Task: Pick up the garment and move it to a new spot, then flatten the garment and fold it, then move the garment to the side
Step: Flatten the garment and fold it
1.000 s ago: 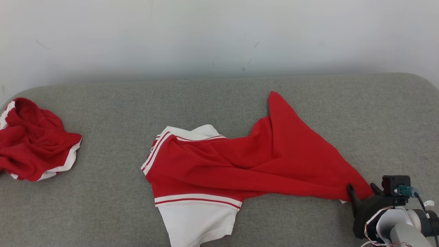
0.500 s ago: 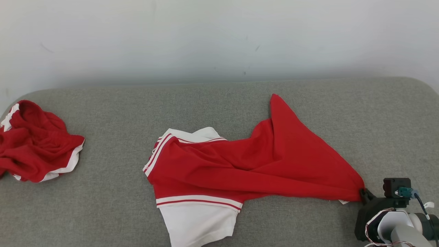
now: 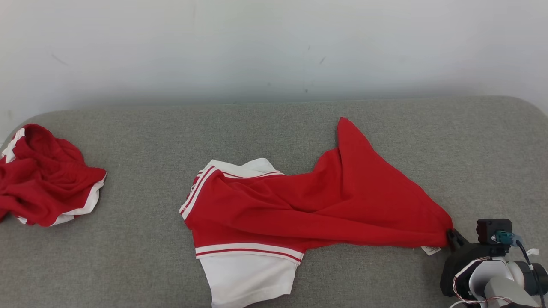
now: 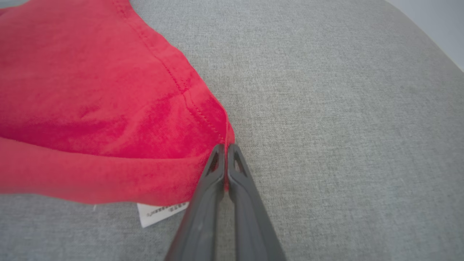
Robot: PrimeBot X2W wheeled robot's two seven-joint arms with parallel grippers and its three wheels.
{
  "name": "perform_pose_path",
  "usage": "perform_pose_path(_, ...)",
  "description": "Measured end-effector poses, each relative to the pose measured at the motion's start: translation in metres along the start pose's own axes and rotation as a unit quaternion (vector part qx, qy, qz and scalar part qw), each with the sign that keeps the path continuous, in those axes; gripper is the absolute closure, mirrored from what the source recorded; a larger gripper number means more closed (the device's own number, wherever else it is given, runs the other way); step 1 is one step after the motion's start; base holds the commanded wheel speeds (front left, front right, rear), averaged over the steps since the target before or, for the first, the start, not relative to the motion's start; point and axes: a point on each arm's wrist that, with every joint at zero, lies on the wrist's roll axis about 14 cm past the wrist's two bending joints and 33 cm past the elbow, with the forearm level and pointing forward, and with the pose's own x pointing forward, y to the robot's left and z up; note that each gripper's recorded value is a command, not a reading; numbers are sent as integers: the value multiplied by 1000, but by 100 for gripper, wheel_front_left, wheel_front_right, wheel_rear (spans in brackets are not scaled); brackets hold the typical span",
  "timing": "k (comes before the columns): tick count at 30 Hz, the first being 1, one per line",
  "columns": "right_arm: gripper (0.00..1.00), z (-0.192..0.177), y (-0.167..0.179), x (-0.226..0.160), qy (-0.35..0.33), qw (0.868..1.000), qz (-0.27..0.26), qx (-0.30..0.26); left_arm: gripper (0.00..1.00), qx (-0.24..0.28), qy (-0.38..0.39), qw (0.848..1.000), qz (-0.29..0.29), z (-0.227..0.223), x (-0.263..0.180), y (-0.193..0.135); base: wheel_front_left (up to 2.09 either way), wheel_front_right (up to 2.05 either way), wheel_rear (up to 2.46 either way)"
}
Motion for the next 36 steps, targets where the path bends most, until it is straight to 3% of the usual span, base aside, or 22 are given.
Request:
perform_pose_path(12,100,-2,-3,0,1,1000,0,0,100,6,2,1000,2,2,-2,1,0,0,0)
perform_pose_path(13,91,-2,-3,0,1,1000,-1,2,100,2,10,1000,3,-1,-3,1,0,0,0)
perform_pose_path(14,0,-1,-4,0,-1,1000,-2,1,79,2,17,1000,3,-4,-3,1,0,0,0)
perform_pose_path(15,0,0,-5,1,0,1000,-2,4,45,3,19,1000,7,-4,-4,3,0,0,0)
perform_pose_path(16,0,-1,-4,1,2,1000,-2,5,0,3,18,1000,12,-4,-4,6,0,0,0)
perform_pose_path(28,0,23,-1,4,-37,999,11,1,0,14,4,1000,20,12,-15,7,0,0,0)
perform_pose_path(36,0,11,-5,2,-7,1000,11,-3,0,4,21,1000,-8,1,-11,-8,0,0,0)
